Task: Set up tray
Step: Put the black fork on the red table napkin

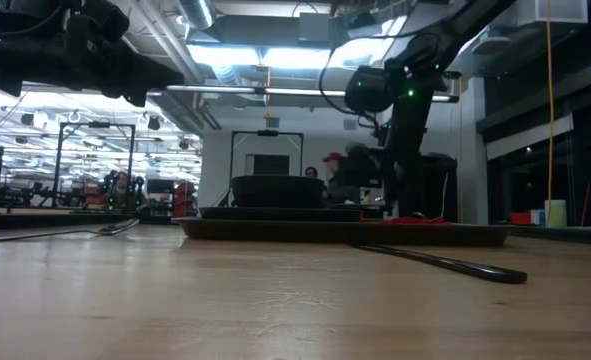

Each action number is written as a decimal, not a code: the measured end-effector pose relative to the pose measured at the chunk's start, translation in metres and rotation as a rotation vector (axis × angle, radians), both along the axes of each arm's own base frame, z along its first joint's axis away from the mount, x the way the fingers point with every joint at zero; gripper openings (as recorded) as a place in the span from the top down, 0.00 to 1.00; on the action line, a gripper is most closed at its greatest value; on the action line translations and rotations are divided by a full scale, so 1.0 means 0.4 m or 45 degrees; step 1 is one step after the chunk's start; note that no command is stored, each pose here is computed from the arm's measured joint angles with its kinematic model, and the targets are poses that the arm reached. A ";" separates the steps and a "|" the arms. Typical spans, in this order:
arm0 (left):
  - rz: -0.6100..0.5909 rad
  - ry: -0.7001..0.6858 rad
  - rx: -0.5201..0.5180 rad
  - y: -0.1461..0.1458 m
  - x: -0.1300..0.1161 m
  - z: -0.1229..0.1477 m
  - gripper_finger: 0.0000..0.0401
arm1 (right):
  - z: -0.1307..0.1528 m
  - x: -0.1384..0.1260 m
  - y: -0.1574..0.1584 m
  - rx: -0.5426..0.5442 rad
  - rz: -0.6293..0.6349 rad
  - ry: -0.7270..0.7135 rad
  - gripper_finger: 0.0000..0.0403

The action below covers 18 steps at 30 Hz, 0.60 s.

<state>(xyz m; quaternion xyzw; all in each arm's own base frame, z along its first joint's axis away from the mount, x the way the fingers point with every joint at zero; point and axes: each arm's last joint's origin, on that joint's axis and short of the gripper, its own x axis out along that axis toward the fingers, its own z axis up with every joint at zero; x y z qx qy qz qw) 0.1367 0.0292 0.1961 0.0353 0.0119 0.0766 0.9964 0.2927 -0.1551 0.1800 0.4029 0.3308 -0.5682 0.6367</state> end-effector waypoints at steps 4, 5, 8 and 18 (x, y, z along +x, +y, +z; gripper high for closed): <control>0.000 0.000 0.000 0.000 0.000 0.000 0.99 | -0.022 0.006 -0.018 0.009 -0.004 -0.006 0.95; 0.000 0.000 0.000 0.000 0.000 0.000 0.99 | -0.027 0.008 -0.022 0.005 -0.008 -0.009 0.95; 0.000 0.000 0.000 0.000 0.000 0.000 0.99 | -0.037 0.009 -0.033 -0.002 -0.023 -0.014 0.95; 0.000 0.001 0.000 0.000 0.000 0.000 0.99 | -0.072 -0.003 -0.039 0.003 -0.041 -0.024 0.95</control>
